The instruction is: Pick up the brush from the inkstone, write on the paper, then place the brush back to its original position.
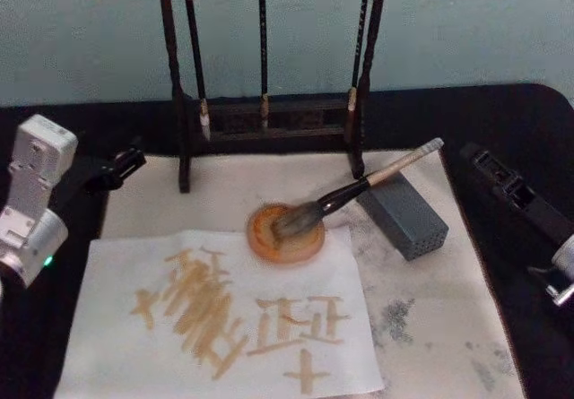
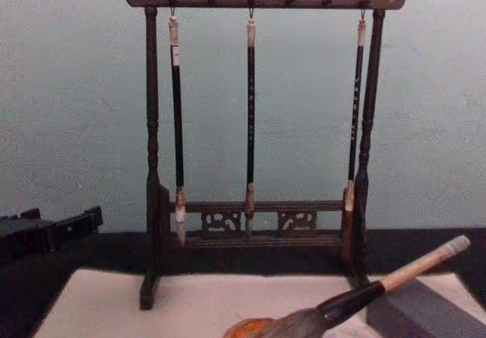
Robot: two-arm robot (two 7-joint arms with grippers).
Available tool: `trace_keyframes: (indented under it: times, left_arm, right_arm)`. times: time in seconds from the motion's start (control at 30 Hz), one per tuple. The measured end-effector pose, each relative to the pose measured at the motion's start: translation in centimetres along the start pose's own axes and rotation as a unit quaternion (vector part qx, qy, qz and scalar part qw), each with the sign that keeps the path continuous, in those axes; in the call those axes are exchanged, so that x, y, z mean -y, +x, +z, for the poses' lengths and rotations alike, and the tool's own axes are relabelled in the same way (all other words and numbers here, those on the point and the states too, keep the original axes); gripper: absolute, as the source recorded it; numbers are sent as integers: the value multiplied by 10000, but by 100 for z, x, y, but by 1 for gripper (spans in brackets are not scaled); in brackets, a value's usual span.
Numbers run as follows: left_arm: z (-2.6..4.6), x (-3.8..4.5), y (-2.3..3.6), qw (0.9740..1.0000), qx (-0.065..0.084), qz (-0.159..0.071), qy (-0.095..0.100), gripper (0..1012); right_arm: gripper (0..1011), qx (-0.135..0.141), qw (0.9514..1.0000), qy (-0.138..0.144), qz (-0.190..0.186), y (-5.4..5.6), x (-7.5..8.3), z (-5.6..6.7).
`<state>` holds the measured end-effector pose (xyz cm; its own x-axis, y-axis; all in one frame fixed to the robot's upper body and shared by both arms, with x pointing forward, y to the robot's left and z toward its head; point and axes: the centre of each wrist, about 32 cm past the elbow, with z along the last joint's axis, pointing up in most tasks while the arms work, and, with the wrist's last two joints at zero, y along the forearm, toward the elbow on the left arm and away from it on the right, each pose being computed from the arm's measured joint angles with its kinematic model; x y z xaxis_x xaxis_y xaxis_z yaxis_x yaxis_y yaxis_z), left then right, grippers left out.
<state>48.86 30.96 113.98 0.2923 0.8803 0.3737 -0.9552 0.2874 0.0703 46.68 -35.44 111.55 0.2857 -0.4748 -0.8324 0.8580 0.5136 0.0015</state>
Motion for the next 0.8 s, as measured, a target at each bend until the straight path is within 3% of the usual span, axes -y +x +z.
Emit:
trace_keyframes:
  times: [0.37, 0.8]
  left_arm:
    - [0, 0, 0, 10000, 0, 0, 0, 1002]
    - [0, 0, 0, 10000, 0, 0, 0, 1000]
  right_arm:
    - [1001, -482, 9988, -58, -36, 115, -170, 35]
    - [1002, -650, 9977, -117, -119, 228, -331, 52]
